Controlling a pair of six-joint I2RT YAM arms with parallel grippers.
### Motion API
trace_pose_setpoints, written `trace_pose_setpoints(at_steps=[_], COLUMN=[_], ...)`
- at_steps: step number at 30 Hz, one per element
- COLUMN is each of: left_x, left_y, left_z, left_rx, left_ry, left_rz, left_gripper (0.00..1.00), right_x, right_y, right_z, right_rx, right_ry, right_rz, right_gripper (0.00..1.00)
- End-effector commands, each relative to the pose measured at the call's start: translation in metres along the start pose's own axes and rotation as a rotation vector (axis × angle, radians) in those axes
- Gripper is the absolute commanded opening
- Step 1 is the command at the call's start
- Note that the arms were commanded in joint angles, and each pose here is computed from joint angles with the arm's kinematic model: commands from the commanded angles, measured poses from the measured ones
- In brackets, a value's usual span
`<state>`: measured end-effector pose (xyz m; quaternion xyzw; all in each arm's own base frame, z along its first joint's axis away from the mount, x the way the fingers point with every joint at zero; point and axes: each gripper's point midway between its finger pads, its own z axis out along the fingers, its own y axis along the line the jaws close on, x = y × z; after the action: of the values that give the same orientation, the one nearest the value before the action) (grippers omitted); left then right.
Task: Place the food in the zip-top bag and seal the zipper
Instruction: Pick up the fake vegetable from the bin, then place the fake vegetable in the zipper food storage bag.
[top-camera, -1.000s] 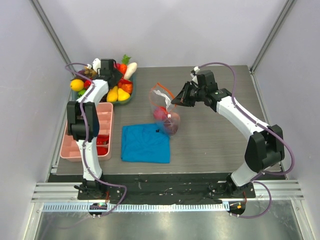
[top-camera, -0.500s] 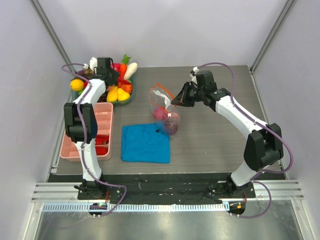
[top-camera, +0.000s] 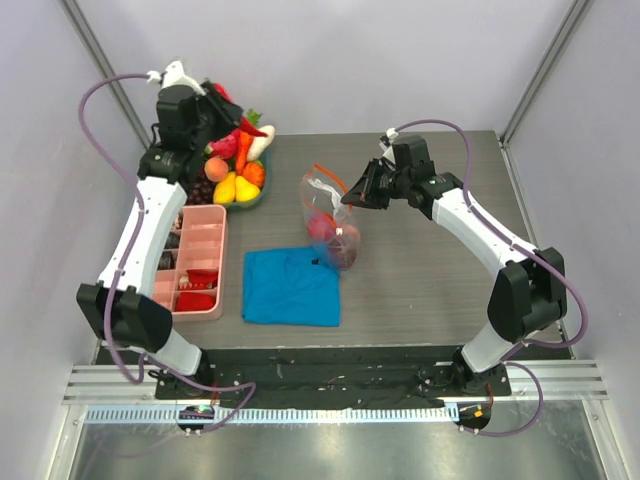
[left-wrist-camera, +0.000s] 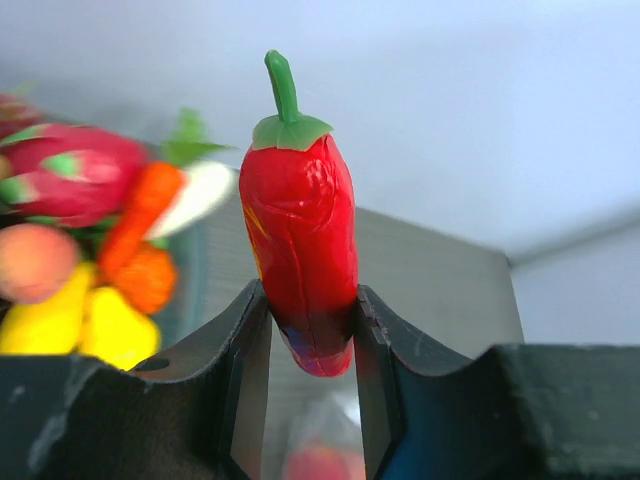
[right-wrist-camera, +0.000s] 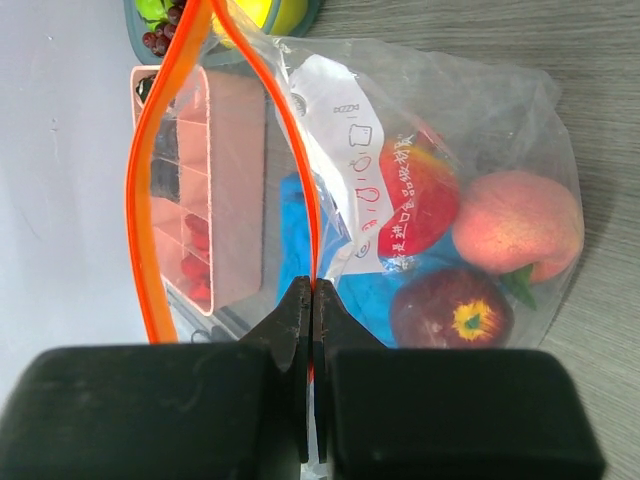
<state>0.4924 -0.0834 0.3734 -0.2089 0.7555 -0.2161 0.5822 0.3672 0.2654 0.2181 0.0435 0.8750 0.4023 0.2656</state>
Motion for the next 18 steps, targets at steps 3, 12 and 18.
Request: trace_pose_setpoints(at_steps=[3,12,18], left_x=[0.064,0.138,0.191], left_y=[-0.081,-0.130,-0.137], left_z=[-0.048,-0.079,-0.101], left_rx=[0.283,0.434,0.490], left_ry=[0.153,0.306,0.449], left_rz=[0.346,0.559,0.612], left_gripper=[0.22,0.23,0.27], right_x=[-0.022,-0.022,-0.022], right_y=[0.039,0.041,0.042], right_z=[-0.026,-0.031,-0.031], right_rx=[-0.080,-0.077,-0.079], right_ry=[-0.076,-0.081,-0.081], right_rz=[-0.089,-0.120,-0.124], right_gripper=[0.01,0.01,0.01])
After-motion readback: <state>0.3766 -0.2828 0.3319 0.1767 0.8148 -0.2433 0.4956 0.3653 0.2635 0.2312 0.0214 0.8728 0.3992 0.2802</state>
